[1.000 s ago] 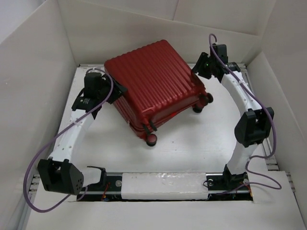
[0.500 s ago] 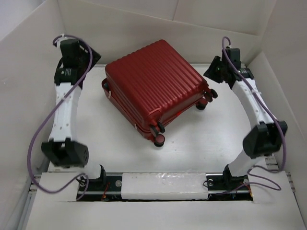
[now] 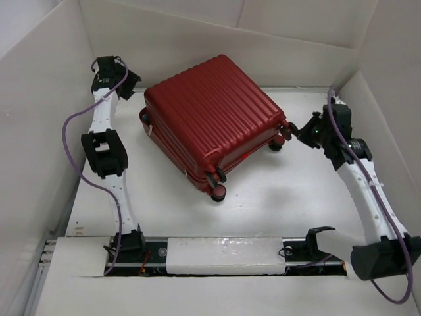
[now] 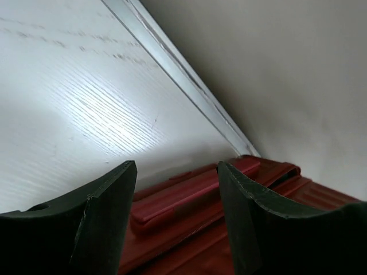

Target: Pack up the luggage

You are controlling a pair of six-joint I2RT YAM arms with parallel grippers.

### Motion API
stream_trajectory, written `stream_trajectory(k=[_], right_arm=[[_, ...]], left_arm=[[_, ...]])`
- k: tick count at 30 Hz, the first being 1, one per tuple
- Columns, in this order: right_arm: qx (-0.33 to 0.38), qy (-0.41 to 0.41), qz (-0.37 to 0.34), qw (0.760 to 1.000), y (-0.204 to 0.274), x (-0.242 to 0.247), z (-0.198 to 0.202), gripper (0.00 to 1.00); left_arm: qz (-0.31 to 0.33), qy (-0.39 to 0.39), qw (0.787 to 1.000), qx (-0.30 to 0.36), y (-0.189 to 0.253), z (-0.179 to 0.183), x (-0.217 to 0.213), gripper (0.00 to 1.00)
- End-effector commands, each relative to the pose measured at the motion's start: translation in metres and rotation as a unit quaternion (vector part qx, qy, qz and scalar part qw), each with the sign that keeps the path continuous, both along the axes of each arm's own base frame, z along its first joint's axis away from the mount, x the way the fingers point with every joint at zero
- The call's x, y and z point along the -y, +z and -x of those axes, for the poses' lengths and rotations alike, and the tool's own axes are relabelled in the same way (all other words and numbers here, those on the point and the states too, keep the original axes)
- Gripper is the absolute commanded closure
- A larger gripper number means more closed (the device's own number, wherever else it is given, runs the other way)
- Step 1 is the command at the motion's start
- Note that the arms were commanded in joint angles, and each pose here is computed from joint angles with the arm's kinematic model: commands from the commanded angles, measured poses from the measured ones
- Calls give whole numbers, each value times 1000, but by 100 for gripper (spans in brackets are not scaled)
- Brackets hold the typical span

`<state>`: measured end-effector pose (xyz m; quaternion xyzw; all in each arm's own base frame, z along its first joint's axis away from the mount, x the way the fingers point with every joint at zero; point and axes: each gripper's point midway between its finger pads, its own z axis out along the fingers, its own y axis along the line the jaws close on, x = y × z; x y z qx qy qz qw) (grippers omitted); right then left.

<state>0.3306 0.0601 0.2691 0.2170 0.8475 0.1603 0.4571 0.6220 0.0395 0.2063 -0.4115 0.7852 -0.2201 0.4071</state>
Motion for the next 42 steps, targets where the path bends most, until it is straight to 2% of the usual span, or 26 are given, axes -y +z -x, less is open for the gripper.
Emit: stream_trajectory(k=[1,4,6,9,11,12,14,15,17,18,19,23,24,26,27,28,29,30,33,36,37,38,39,40,41,42], right_arm=[[-62,35,-15,997,-46,-21,-3,100],[-65,56,-21,996,-59,-37,-26,100],[-52,76,-13,996,-53,-50,-42,100],[-54,95,-3,994,-64,-61,-72,100],[-57,114,-5,992,-70,-75,-91,100],[-61,124,-7,990,-73,-83,-95,100],[-60,142,-14,988,-76,-98,-110,100],[-61,150,-13,987,-78,-107,-112,100],[-44,178,-24,983,-68,-130,-121,100],[-51,183,-23,981,-76,-138,-128,100],[-27,196,-33,980,-54,-154,-137,100],[-29,225,-40,973,-45,-187,-158,100],[1,242,-45,969,-16,-200,-165,100],[-6,251,-44,967,-17,-207,-175,100],[28,262,-55,963,18,-213,-180,100],[22,265,-59,962,16,-212,-186,100],[38,278,-64,958,30,-214,-190,100],[83,309,-87,943,74,-215,-190,98],[93,324,-107,935,97,-208,-193,93],[129,314,-105,935,138,-184,-176,83],[135,297,-100,940,144,-170,-174,76],[95,282,-98,950,110,-161,-171,65],[149,276,-87,945,152,-147,-148,61],[151,261,-78,950,151,-132,-141,58],[120,230,-61,964,122,-117,-137,56],[141,184,-35,972,142,-91,-115,56]], left_arm=[[27,-81,995,47,30,-11,45,45],[29,-107,993,34,13,-11,58,45],[33,-139,990,10,-18,-6,76,46],[31,-177,983,-21,-40,17,103,48],[8,-193,980,-37,-48,36,116,53],[-14,-200,978,-48,-51,65,131,53],[-27,-216,976,-25,-43,89,148,53],[-17,-231,972,-37,-48,128,159,53],[-1,-245,969,-35,-52,160,168,54],[7,-249,968,-19,-35,181,174,54],[19,-262,963,-54,-67,215,179,55],[12,-286,956,-68,-73,294,198,55],[9,-278,956,-91,-75,311,195,54],[-20,-247,967,-56,-47,323,177,50],[-29,-236,970,-57,-38,333,170,49],[-36,-227,972,-38,-21,335,166,49],[-52,-213,976,20,22,335,158,47],[-55,-206,976,32,37,342,154,47],[-75,-161,978,112,106,351,136,43],[-109,-116,979,128,137,355,114,43],[-118,-115,979,124,137,354,112,43],[-122,-117,978,124,136,354,111,44],[-125,-120,979,105,125,353,112,47],[-123,-127,980,96,118,352,114,49],[-117,-137,979,98,116,351,119,52],[-106,-158,978,92,106,351,127,56]])
